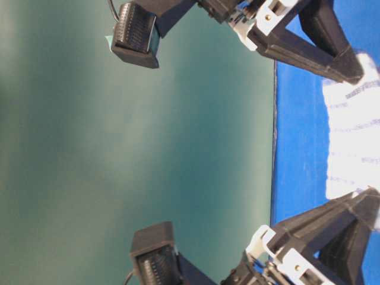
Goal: Fold the blue towel.
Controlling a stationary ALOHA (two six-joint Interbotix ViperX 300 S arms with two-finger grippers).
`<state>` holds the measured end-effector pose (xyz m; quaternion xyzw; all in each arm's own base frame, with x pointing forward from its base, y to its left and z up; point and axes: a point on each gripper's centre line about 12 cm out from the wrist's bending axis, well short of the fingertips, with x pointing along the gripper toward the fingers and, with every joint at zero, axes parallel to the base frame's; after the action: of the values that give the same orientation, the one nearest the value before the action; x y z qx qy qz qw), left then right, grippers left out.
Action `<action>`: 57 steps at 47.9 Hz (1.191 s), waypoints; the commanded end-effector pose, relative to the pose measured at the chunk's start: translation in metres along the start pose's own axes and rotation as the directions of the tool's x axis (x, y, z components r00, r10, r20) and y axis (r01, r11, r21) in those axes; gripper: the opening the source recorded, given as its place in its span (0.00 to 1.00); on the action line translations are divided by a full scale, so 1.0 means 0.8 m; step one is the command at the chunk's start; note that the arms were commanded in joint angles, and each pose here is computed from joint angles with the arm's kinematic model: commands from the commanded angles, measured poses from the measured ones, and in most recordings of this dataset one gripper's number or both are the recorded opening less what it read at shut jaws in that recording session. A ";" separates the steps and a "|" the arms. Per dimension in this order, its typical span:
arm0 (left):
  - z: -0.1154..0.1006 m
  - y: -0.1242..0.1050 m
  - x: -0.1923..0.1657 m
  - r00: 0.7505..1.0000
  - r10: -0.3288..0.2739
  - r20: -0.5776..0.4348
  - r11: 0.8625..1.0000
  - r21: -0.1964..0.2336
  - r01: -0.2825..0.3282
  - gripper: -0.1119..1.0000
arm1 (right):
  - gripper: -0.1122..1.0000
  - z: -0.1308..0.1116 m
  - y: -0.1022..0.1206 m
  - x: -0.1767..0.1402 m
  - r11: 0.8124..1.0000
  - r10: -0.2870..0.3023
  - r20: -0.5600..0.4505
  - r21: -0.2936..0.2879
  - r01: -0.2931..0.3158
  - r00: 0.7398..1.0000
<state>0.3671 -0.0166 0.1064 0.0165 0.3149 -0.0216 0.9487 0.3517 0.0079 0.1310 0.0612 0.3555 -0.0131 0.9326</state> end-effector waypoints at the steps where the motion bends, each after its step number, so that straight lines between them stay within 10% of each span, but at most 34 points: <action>1: 0.012 -0.001 -0.001 1.000 -0.001 0.031 1.000 -0.011 0.001 0.13 | 0.17 0.012 0.005 0.001 1.000 0.010 0.028 -0.002 -0.010 1.000; 17: 0.013 -0.001 -0.001 1.000 -0.001 0.031 1.000 -0.015 0.001 0.28 | 0.20 0.016 0.010 0.011 1.000 0.015 0.020 0.021 -0.015 1.000; 27: 0.020 -0.004 -0.011 1.000 -0.007 0.028 1.000 -0.007 0.007 0.58 | 0.64 0.026 0.022 -0.003 0.999 0.033 0.028 0.006 -0.033 0.999; 42: 0.057 -0.005 -0.095 0.999 -0.017 0.036 1.000 0.006 0.017 0.64 | 0.59 0.062 0.026 -0.086 0.998 0.045 0.119 -0.038 -0.040 0.992; 57: 0.063 -0.001 -0.209 0.966 -0.010 0.258 1.000 0.024 0.004 0.64 | 0.59 0.053 0.017 -0.184 0.997 0.056 0.287 -0.069 -0.037 0.956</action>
<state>0.2754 -0.0156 0.2298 0.0214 0.2253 -0.0310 0.9736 0.2837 0.0159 0.2433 0.0377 0.2495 0.0126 0.9676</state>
